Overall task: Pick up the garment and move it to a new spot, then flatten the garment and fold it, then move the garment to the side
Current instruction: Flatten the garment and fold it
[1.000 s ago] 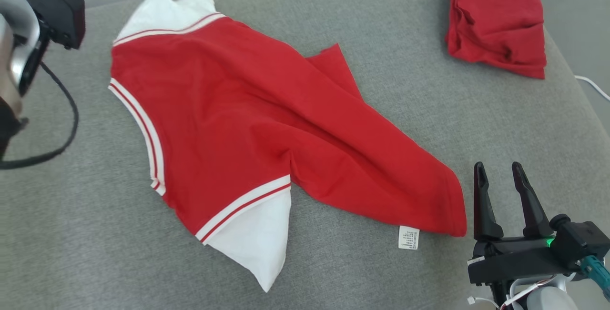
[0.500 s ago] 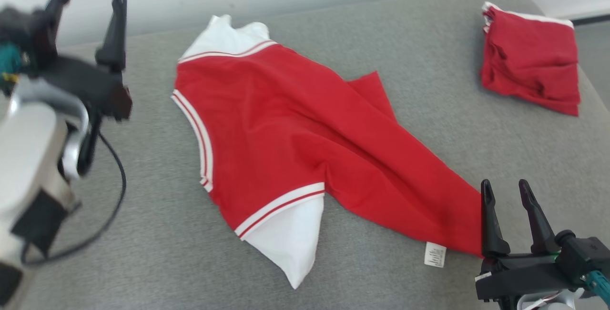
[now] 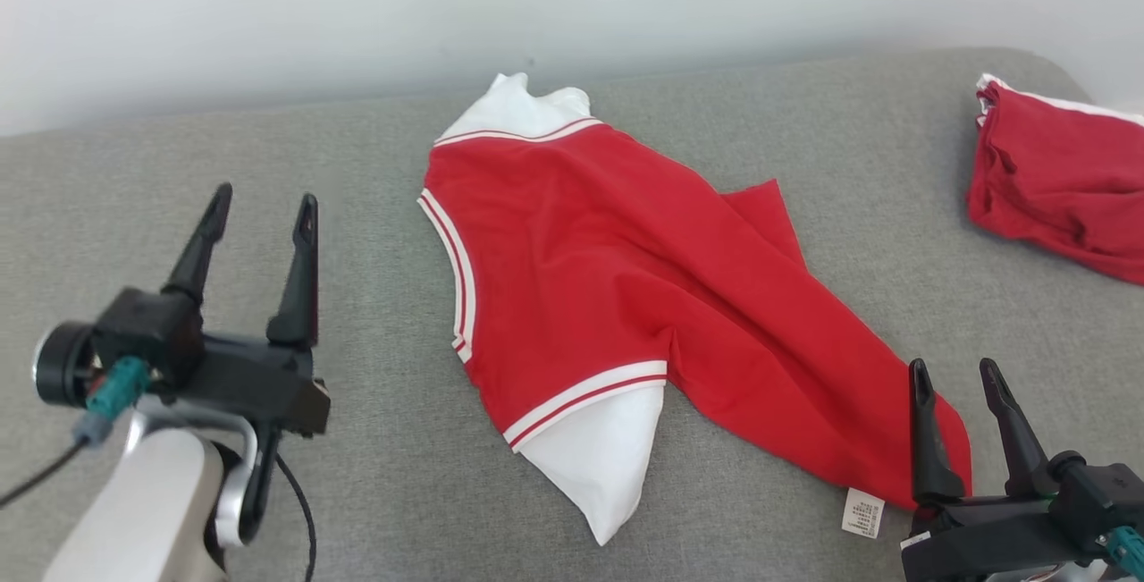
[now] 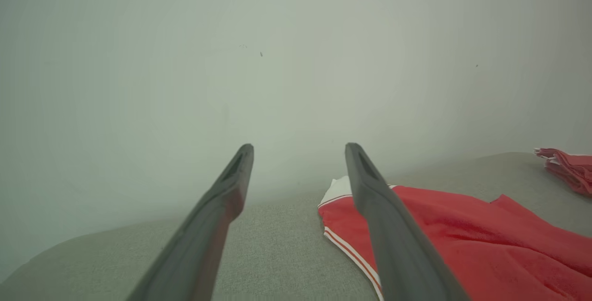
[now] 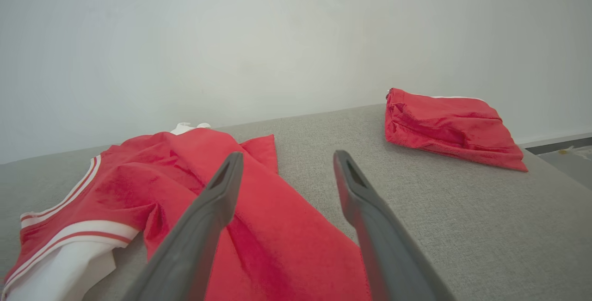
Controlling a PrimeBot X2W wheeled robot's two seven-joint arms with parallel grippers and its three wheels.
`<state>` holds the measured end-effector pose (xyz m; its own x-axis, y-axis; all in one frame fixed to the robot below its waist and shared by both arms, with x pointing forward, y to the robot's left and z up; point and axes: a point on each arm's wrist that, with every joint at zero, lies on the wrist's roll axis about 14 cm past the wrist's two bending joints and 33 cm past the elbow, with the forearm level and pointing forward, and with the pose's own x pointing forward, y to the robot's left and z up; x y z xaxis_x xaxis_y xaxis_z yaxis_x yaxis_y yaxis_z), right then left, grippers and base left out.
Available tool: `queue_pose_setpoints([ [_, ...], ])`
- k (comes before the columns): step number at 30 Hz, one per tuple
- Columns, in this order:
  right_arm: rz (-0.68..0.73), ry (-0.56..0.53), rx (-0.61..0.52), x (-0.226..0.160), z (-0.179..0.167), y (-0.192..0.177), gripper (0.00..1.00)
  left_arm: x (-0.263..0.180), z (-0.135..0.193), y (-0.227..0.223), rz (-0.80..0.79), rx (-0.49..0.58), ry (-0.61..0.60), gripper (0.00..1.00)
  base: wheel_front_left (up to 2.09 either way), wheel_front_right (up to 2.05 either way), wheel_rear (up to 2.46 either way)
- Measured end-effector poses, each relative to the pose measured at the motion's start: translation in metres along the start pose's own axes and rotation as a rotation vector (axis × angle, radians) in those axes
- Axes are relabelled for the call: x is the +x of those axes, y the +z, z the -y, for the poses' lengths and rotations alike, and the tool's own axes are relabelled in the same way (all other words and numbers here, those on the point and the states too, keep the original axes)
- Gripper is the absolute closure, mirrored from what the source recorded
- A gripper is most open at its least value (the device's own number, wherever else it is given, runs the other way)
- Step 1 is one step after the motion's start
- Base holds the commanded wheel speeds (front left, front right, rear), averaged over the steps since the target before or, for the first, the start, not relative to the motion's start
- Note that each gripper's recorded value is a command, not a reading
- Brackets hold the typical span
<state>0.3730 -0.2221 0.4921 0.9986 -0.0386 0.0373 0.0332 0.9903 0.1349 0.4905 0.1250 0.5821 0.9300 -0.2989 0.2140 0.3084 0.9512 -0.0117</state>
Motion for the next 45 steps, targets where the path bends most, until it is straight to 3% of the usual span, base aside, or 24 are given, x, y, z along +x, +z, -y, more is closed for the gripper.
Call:
queue_pose_setpoints([
  [7,0.004,0.013,-0.001,0.002,-0.003,0.002,0.0,-0.021,0.002,-0.014,-0.023,-0.005,0.038,0.0,0.0,0.0,0.0],
  [13,0.0,0.009,0.004,-0.001,-0.004,0.001,0.0,-0.025,0.017,-0.041,-0.093,-0.047,-0.004,0.0,0.0,0.0,0.0],
  [22,-0.025,-0.055,0.014,-0.01,0.014,-0.006,0.0,-0.025,0.069,-0.109,-0.301,-0.073,-0.158,0.0,0.0,0.0,0.0],
  [34,-0.053,-0.135,0.014,-0.016,0.035,-0.017,0.0,-0.024,0.091,-0.18,-0.572,-0.085,-0.223,0.0,0.0,0.0,0.0],
  [35,-0.053,-0.138,0.015,-0.016,0.035,-0.017,0.0,-0.025,0.093,-0.183,-0.588,-0.09,-0.227,0.06,0.0,0.0,0.0],
  [36,-0.053,-0.14,0.015,-0.016,0.035,-0.017,0.0,-0.024,0.094,-0.183,-0.59,-0.1,-0.225,0.59,0.0,0.0,0.0],
  [37,-0.053,-0.14,0.013,-0.016,0.035,-0.017,0.0,-0.023,0.095,-0.183,-0.588,-0.105,-0.227,0.99,0.0,0.0,0.0],
  [45,-0.043,-0.127,0.019,-0.014,0.031,-0.015,0.0,-0.011,0.079,-0.153,-0.463,-0.149,-0.159,1.0,0.0,0.0,0.0],
])
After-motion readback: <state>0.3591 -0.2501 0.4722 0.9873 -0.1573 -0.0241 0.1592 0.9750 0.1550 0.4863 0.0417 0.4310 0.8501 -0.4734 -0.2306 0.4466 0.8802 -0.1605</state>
